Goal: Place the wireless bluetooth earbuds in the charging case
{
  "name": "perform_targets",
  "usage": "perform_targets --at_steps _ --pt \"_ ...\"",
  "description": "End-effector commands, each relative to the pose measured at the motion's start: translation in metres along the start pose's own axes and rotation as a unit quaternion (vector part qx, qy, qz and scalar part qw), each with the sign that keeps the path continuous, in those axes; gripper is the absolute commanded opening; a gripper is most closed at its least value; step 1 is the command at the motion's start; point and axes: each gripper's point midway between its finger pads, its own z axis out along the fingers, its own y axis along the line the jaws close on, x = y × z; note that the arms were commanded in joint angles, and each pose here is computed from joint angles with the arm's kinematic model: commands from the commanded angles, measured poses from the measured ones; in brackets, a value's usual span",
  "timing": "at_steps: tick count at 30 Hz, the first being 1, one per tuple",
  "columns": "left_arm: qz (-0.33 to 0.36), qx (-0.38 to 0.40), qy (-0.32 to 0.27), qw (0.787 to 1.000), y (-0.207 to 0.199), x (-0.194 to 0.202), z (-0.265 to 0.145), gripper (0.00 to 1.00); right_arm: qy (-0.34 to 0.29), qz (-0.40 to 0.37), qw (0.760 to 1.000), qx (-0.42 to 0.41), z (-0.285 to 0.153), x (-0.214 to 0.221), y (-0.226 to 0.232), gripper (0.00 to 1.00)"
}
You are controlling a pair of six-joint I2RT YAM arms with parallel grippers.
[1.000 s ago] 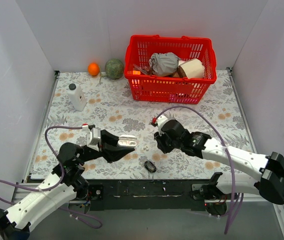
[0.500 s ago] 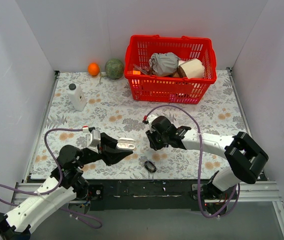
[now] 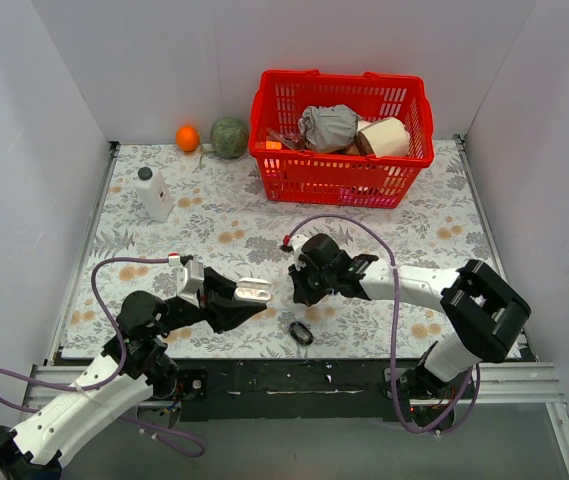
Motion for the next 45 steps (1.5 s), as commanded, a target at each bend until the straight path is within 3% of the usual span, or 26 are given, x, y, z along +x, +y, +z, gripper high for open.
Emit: perform_targets --at_steps 1,10,28,39,45 --pt "-0.004 -0.004 -0.001 1.000 0.001 0.002 -0.001 0.00 0.000 0.009 1.000 -0.020 0.008 0.003 0.005 0.01" --pt "-0.009 -0.003 0.002 1.000 0.001 0.004 -0.001 0.00 0.023 0.014 1.000 0.006 0.019 0.017 -0.008 0.01" --pt "-0.012 -0.005 0.003 1.000 0.002 0.005 -0.001 0.00 0.011 0.024 0.999 0.039 0.021 0.006 -0.042 0.01" --pt "-0.008 -0.007 0.004 1.000 0.003 0.004 0.000 0.00 0.006 0.029 0.998 0.063 0.012 -0.010 -0.048 0.01" --pt "-0.013 -0.008 0.004 1.000 0.003 0.006 -0.001 0.00 -0.001 0.021 0.999 0.034 0.001 -0.003 -0.029 0.01"
